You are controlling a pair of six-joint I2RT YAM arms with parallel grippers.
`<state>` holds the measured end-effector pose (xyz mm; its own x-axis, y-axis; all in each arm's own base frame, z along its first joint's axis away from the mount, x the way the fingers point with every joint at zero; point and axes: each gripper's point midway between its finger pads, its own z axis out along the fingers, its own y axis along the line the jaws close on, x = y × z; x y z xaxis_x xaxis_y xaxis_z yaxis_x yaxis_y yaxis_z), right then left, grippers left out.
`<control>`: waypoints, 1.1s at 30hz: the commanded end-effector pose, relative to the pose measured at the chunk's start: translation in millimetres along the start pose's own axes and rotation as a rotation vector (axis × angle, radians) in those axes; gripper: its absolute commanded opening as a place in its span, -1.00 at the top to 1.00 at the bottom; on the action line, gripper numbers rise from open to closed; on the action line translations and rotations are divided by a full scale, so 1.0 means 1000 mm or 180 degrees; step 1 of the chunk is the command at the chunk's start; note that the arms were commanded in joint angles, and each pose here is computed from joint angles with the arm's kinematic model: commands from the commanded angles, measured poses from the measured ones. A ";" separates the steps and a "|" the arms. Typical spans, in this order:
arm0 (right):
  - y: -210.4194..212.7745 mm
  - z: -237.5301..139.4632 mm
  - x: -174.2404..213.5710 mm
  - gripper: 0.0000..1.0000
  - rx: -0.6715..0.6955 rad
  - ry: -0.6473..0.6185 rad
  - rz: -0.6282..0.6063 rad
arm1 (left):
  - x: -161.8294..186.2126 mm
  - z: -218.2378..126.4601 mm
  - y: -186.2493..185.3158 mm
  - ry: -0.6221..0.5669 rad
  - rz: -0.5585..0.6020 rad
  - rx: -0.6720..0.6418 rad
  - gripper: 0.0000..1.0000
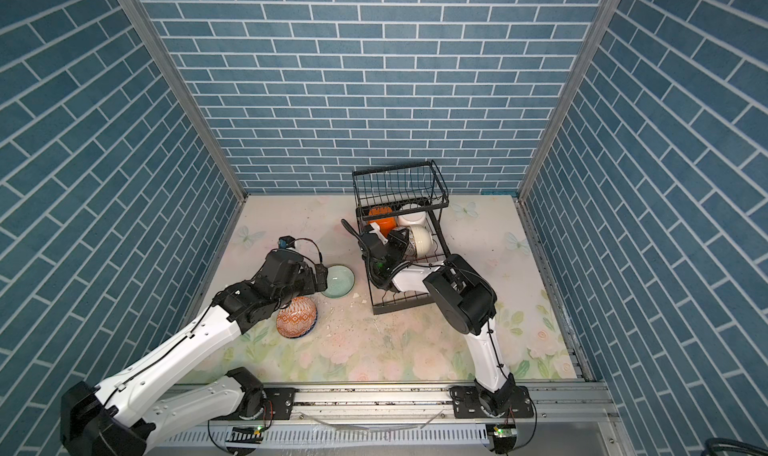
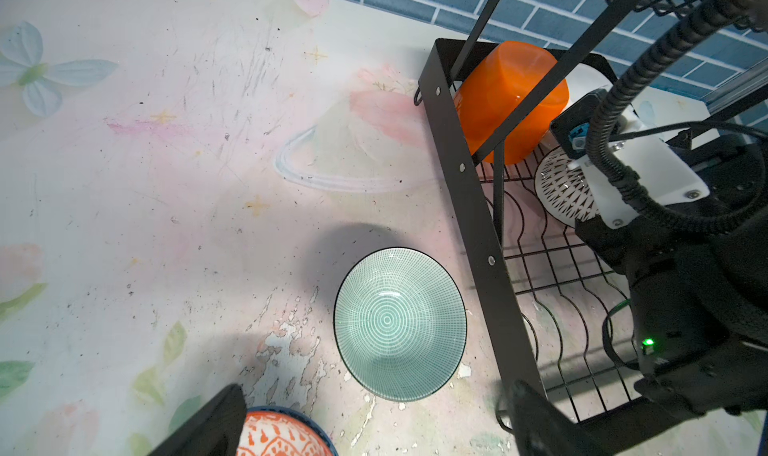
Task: Load the bowls into the dish rack
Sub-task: 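Tilt the maroon-patterned bowl upright against the cream bowl with the right gripper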
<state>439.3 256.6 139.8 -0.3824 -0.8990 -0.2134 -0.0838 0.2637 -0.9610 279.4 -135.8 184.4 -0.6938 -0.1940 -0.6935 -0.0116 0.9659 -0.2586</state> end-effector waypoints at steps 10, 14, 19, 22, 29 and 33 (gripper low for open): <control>0.024 -0.012 0.002 1.00 -0.0196 0.0186 -0.0167 | 0.001 0.002 0.003 0.0013 0.0029 -0.0016 -0.99; 0.029 -0.014 0.002 1.00 -0.0252 0.0237 -0.0178 | 0.001 0.003 0.003 0.0019 0.0026 -0.0018 -0.99; 0.033 -0.018 -0.001 1.00 -0.0325 0.0246 -0.0181 | 0.001 0.003 0.003 0.0020 0.0025 -0.0007 -0.99; 0.038 -0.018 -0.004 1.00 -0.0356 0.0240 -0.0207 | 0.002 0.003 0.003 0.0027 0.0030 -0.0011 -0.99; 0.038 -0.021 -0.016 1.00 -0.0400 0.0201 -0.0189 | 0.004 0.004 0.005 0.0036 0.0022 -0.0028 -0.99; 0.052 -0.019 -0.018 1.00 -0.0439 0.0217 -0.0264 | 0.005 0.004 0.006 0.0042 0.0025 -0.0038 -0.99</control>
<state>437.2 272.8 132.0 -0.4802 -0.8500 -0.2163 -0.1073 0.3017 -0.9474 280.5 -134.9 184.7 -0.6936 -0.1966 -0.6930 -0.0119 0.9650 -0.2619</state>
